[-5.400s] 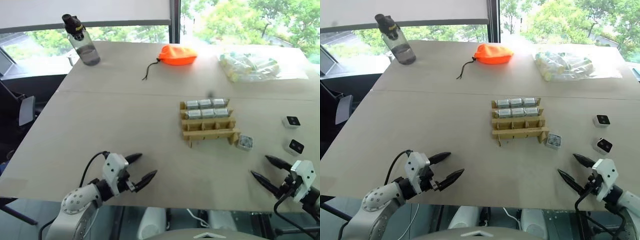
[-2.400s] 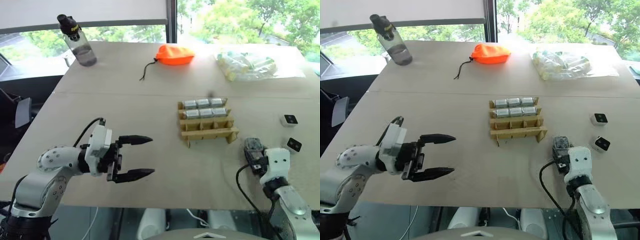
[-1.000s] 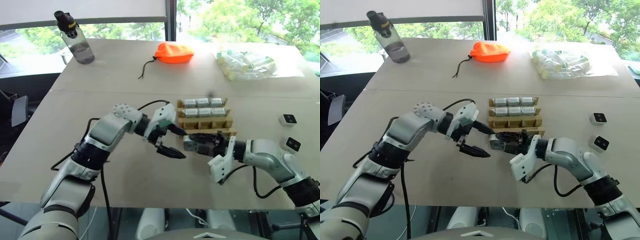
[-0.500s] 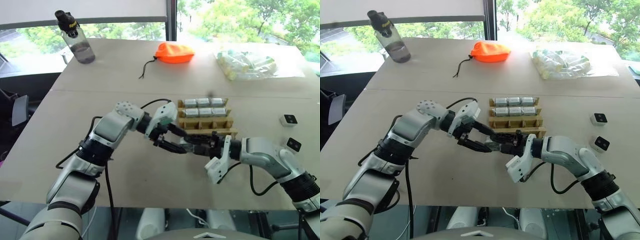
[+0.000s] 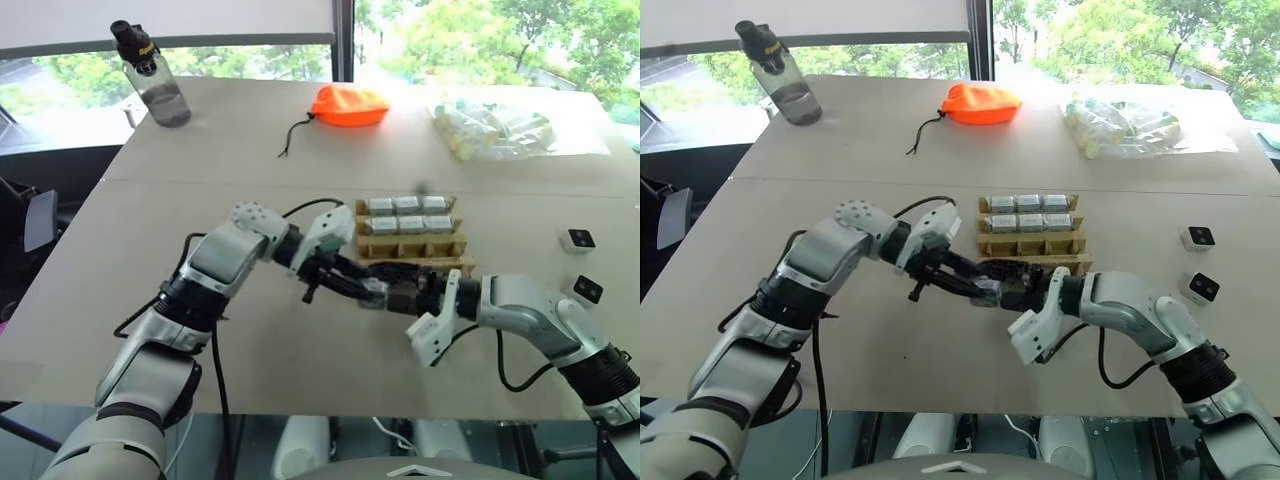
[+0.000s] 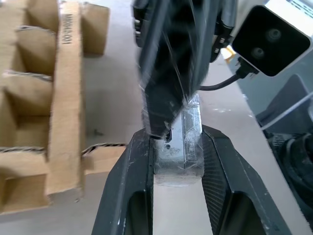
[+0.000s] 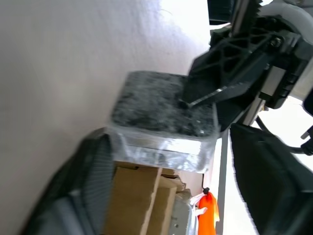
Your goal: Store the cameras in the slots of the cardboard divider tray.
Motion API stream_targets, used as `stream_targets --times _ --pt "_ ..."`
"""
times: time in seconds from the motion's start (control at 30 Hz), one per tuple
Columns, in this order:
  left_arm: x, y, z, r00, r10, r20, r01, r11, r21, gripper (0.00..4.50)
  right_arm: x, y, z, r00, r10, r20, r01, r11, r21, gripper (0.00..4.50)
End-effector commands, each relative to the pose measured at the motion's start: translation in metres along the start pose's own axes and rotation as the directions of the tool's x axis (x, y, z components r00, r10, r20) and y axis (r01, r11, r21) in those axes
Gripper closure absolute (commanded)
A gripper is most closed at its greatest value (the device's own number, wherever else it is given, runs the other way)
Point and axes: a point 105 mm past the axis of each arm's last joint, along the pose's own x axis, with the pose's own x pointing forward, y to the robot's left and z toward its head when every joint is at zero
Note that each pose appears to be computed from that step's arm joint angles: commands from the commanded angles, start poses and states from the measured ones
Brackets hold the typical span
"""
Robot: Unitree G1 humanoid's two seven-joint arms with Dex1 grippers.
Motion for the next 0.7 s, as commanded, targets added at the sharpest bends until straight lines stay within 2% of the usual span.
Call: stream_targets --times 0.03,0.13,0.3,0.4,0.47,0.5,0.63,0.7 --pt "-0.007 -0.001 0.021 1.000 -0.008 0.031 0.005 0.997 0.080 3.75 -0.014 -0.024 0.000 0.988 -0.154 -0.024 0.154 0.987 0.039 0.05" --pt "-0.013 0.001 0.038 0.993 -0.005 0.117 -0.010 0.991 0.130 3.76 -0.027 -0.022 -0.005 0.971 -0.224 -0.087 0.233 0.965 0.122 0.05" --pt "-0.023 0.014 0.053 0.985 0.055 0.166 -0.085 0.980 0.179 3.76 -0.051 0.000 -0.011 0.945 -0.252 -0.207 0.306 0.906 0.293 0.05" --pt "-0.030 0.037 0.057 0.972 0.171 0.159 -0.200 0.961 0.190 3.76 -0.075 0.017 -0.007 0.898 -0.318 -0.304 0.439 0.693 0.572 0.05" --pt "-0.031 0.048 0.054 0.964 0.230 0.132 -0.255 0.942 0.219 3.76 -0.084 0.015 -0.006 0.844 -0.375 -0.382 0.529 0.471 0.706 0.05" --pt "-0.031 0.053 0.053 0.960 0.252 0.123 -0.274 0.934 0.229 3.76 -0.086 0.013 0.000 0.835 -0.391 -0.387 0.530 0.383 0.757 0.05" --pt "-0.027 0.060 0.054 0.959 0.254 0.122 -0.278 0.927 0.251 3.76 -0.087 0.014 0.020 0.813 -0.417 -0.405 0.474 0.071 0.878 0.05" --pt "-0.024 0.062 0.055 0.960 0.253 0.121 -0.277 0.926 0.258 3.76 -0.090 0.015 0.025 0.804 -0.424 -0.416 0.461 0.002 0.888 0.05"
